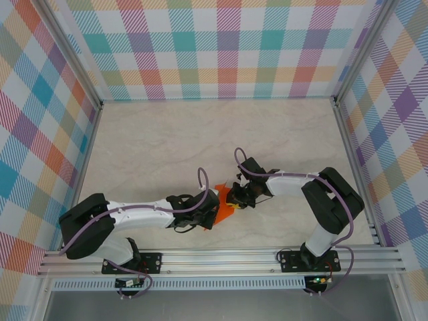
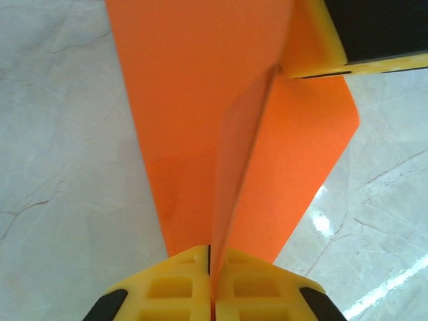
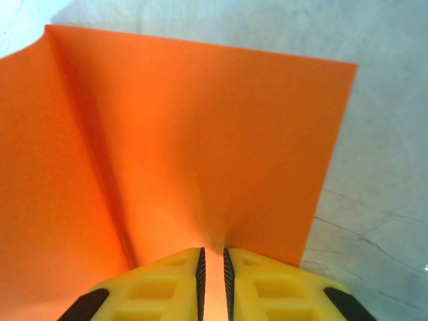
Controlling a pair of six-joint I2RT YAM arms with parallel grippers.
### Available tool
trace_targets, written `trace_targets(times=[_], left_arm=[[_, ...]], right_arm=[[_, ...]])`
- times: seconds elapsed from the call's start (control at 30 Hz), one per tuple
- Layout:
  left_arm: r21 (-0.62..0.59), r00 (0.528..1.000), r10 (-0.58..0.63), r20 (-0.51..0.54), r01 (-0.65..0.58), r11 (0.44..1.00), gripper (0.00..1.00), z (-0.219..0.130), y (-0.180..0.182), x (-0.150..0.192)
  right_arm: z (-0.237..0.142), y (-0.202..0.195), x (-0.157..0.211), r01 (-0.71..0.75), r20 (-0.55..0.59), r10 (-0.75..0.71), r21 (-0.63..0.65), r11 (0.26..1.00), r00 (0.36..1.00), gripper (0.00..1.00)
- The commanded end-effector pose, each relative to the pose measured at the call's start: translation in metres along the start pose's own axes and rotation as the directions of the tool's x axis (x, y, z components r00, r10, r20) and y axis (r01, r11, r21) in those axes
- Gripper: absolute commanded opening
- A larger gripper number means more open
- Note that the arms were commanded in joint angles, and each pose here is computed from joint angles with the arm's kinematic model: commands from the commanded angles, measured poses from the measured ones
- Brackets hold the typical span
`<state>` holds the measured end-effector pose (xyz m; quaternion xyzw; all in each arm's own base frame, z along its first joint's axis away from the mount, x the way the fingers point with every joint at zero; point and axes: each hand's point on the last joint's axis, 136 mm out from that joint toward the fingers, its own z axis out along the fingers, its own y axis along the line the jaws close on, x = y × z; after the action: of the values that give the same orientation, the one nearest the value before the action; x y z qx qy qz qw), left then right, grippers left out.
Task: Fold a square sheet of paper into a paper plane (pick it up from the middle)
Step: Fourth fold the wing at the center of the table.
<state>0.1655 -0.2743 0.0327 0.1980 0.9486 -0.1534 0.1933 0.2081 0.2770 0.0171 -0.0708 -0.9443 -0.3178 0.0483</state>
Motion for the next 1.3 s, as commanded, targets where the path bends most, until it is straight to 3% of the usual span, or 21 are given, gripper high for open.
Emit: trace_targets(times=[0.0, 0.27, 0.53, 1.27], left_arm=[[0.063, 0.999, 0.042, -0.001, -0.042, 0.997, 0.06, 0.002, -0.016, 0.000], [0.161, 1.000, 0.003, -0.024, 0.001, 0.987, 0.06, 0.007, -0.018, 0.002], [0.215, 0.998, -0.049, -0.042, 0.057, 0.975, 0.06, 0.011, -0.012, 0.002], [0.318, 0.985, -0.132, -0.114, 0.162, 0.934, 0.06, 0.021, -0.005, 0.006]], right_arm=[[-0.004, 0.002, 0.002, 0.013, -0.001, -0.013, 0.014, 1.000, 1.000, 0.19], [-0.031, 0.023, 0.002, 0.067, 0.068, -0.064, -0.044, 0.997, 0.996, 0.17], [-0.037, 0.043, 0.015, 0.113, 0.050, -0.107, -0.158, 0.981, 0.993, 0.13], [-0.007, 0.065, 0.010, 0.123, -0.018, -0.129, -0.200, 0.972, 0.991, 0.13]])
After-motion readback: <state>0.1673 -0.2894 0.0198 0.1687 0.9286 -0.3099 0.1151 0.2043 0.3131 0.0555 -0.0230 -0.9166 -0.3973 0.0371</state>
